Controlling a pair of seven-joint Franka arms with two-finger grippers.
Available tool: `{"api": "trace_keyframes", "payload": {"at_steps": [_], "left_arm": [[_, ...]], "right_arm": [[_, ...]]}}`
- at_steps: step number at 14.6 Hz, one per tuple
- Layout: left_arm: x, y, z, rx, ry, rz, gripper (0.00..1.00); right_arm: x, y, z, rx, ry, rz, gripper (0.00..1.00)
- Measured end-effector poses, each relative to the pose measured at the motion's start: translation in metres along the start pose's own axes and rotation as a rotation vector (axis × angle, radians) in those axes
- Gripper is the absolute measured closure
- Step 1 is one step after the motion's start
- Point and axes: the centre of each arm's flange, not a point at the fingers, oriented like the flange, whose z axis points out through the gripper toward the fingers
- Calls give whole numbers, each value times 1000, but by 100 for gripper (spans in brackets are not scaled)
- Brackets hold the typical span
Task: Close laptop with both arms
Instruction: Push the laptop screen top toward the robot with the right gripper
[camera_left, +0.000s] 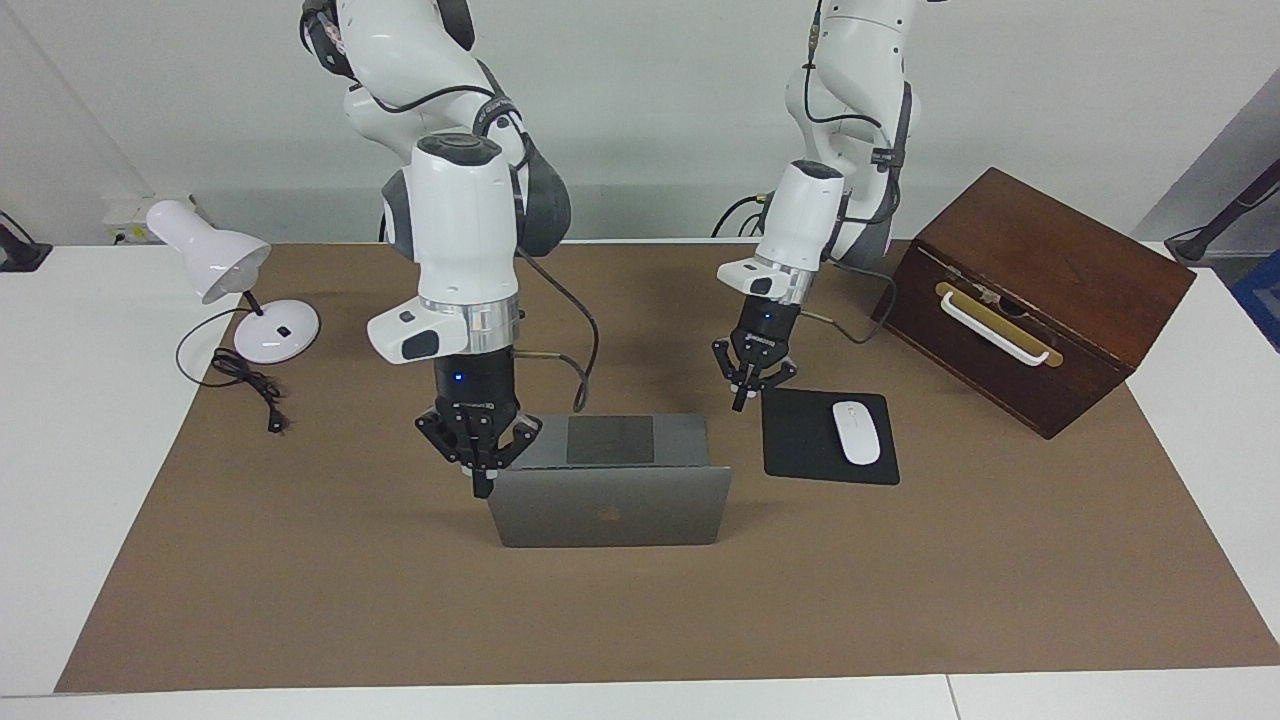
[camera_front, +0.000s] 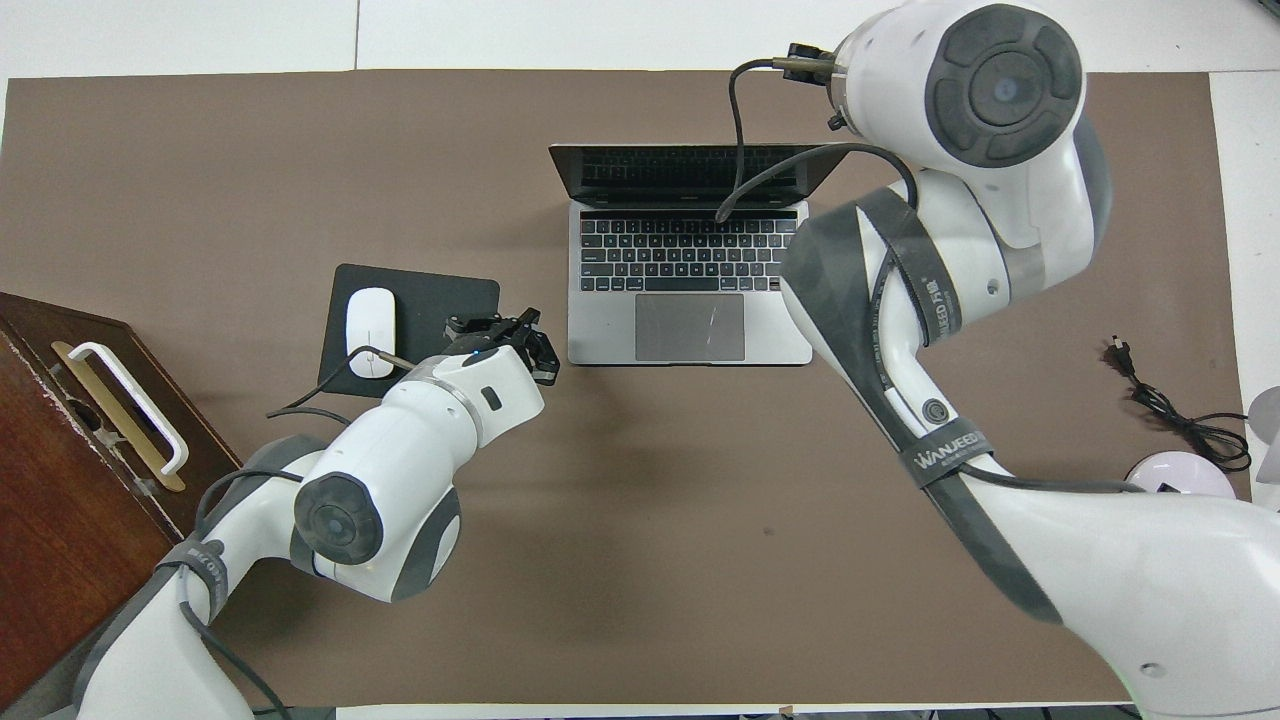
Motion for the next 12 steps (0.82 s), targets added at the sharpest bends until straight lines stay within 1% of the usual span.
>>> {"api": "trace_keyframes", "payload": {"at_steps": [3,4,7,10,12], "left_arm": [[-24,27,26,-22,67,21,99],[-34,32,36,-26,76,27,99],[-51,41,52,-32,70,41,99],[-50,41,52,-31,75,41,99],[-50,41,52,-32,75,41,99]], "right_arm": [[-15,-28,1,-43,51,11,99],[-22,-39,3,-53,62,8,99],[-40,-64,12,-80,95,-7,99],[-49,-83,15,-82,111,-11,99],[-57,-95,12,-102,142,-30,99]]}}
